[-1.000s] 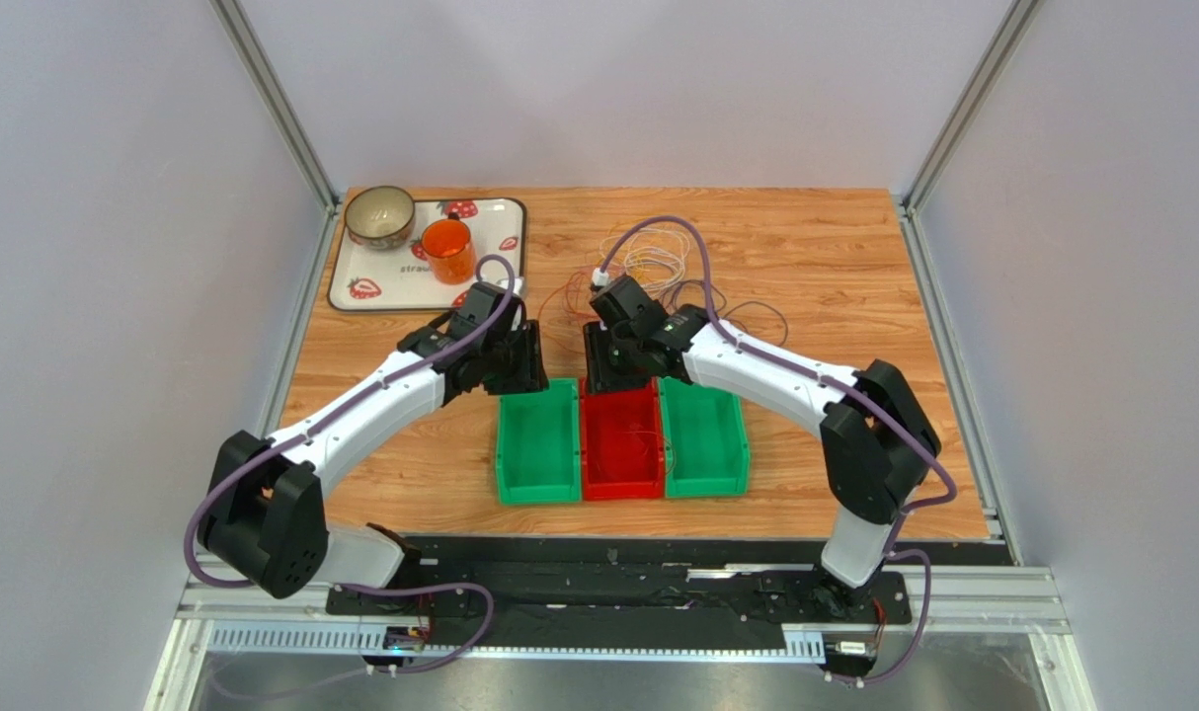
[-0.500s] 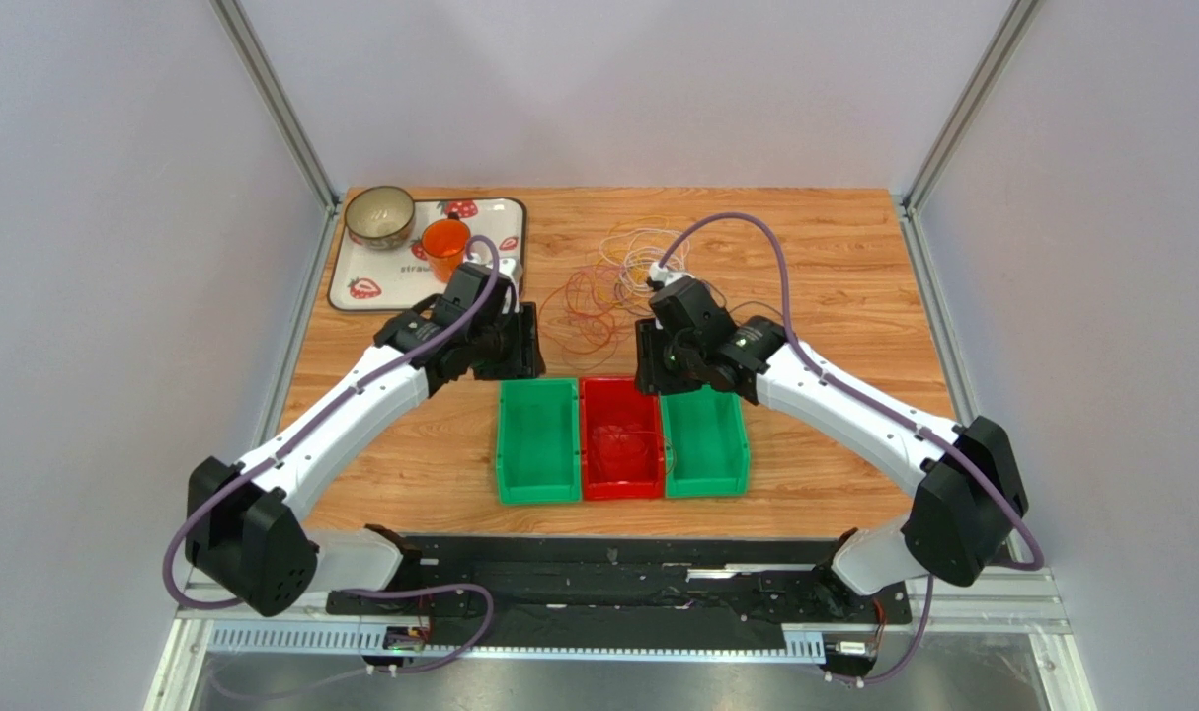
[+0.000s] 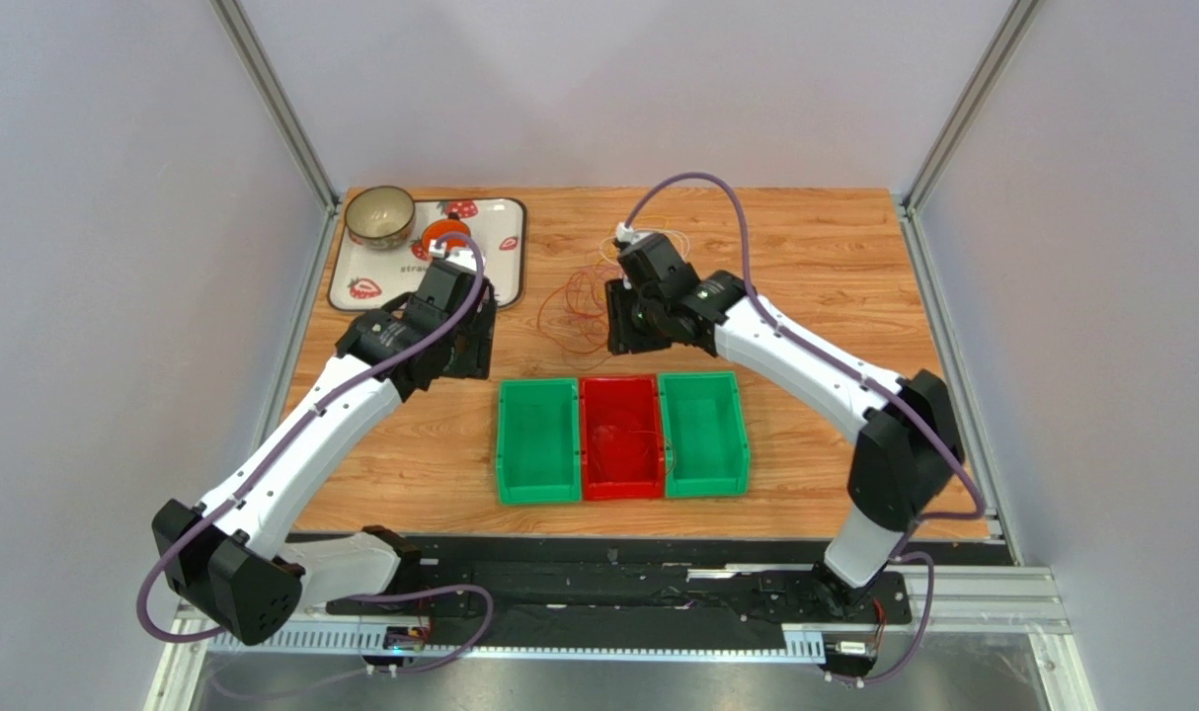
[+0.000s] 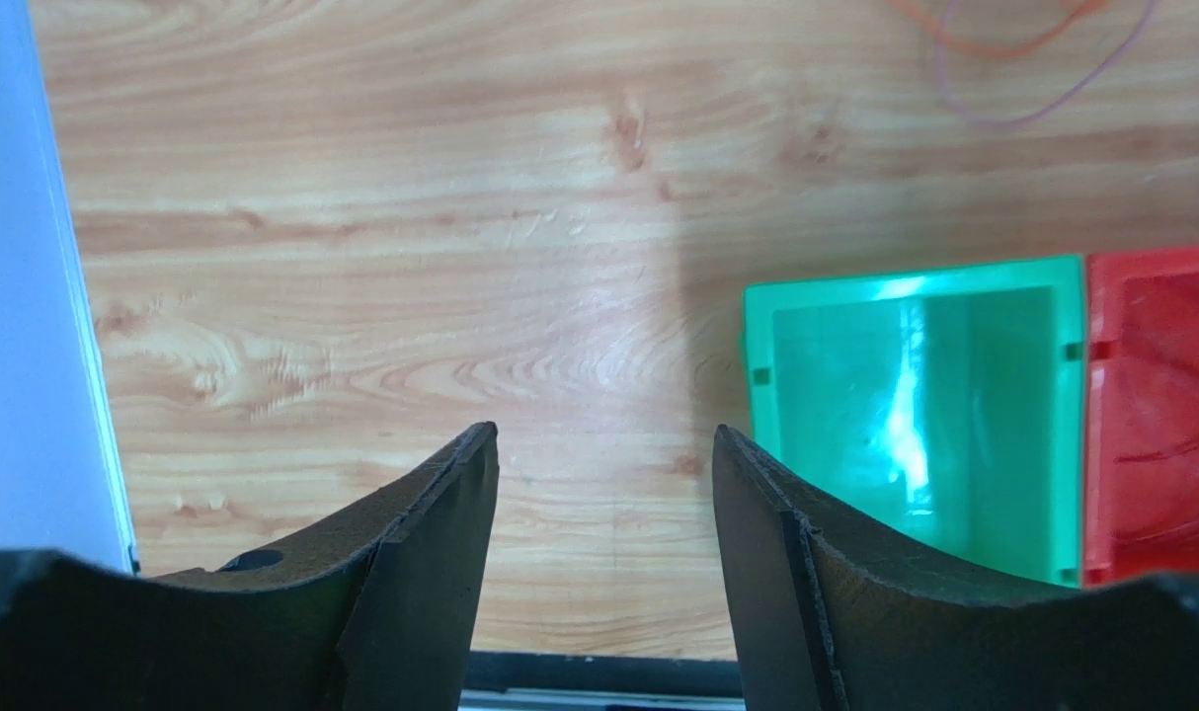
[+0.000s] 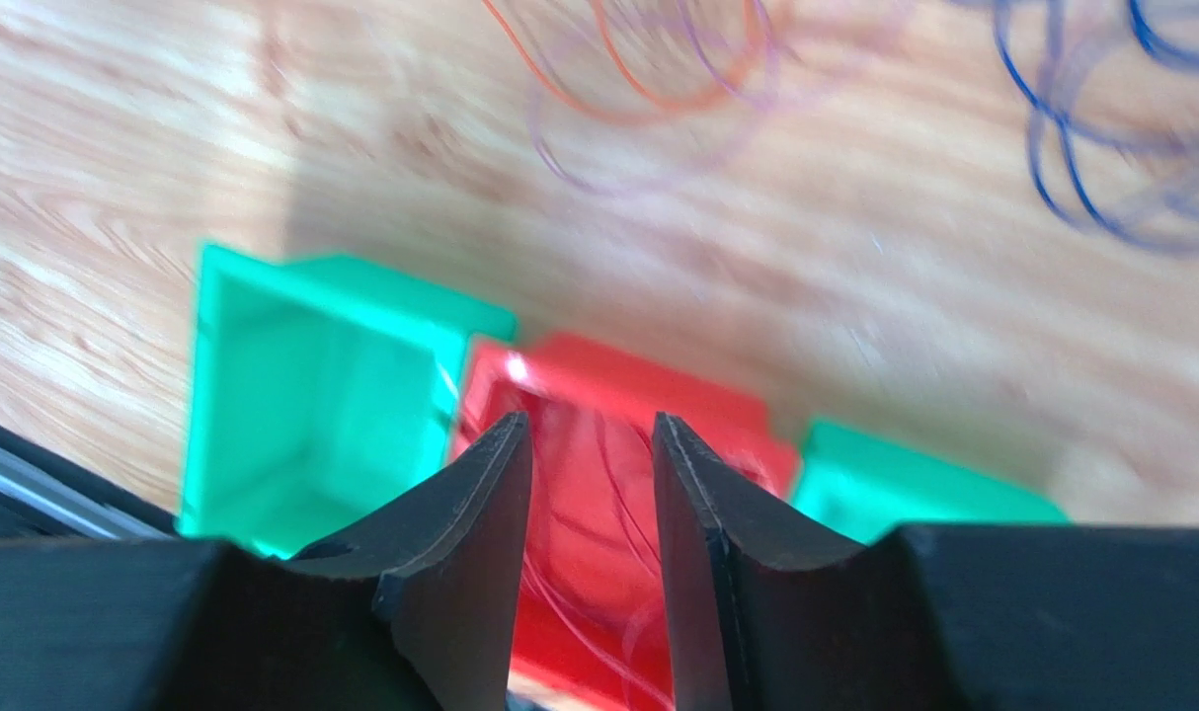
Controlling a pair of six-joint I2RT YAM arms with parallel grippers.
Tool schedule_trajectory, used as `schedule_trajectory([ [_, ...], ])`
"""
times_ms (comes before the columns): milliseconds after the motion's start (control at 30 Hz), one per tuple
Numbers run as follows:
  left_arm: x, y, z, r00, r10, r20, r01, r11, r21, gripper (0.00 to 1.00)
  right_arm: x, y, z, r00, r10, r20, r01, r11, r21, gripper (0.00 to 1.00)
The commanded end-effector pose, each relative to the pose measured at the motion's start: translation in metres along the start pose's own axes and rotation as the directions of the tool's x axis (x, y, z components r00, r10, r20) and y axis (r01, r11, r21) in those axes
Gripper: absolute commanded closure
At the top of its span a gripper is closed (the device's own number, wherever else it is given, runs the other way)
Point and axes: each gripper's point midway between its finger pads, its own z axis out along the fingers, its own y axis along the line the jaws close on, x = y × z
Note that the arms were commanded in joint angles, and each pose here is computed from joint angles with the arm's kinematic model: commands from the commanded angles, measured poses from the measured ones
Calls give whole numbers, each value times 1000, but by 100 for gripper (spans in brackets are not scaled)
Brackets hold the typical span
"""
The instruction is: Untangle the cables
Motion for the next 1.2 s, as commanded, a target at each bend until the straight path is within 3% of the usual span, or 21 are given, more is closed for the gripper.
schedule_trajectory([
  [0,14,10,7,999,31,-6,-32,999,-42,36,-41,21,34,999,-10,40,11,999,-47,61],
  [100,18,19,16,997,52,-63,-60,991,-120,38,-56,30,63,1000,9,26,-7,997,-77,61],
  [333,14,16,15,999,13,-35,-15,998,-55,39,-79,26,119,999,42,22,-40,996,-77,62],
  [633,14,13,17,999,4,-44,-5,1000,-24,39,-97,7,150,994,96,54,-94,994,-53,58],
  [1000,15,11,21,998,5,-61,-6,1000,-16,40,-98,16,176,992,122,38,-117,987,-111,58],
  [1067,15,11,21,998,7,-62,-9,1000,-17,40,-97,17,179,992,122,36,-117,987,-114,61],
  [1167,15,12,22,998,7,-64,-8,1000,-18,40,-101,18,177,991,125,47,-119,986,-120,94],
])
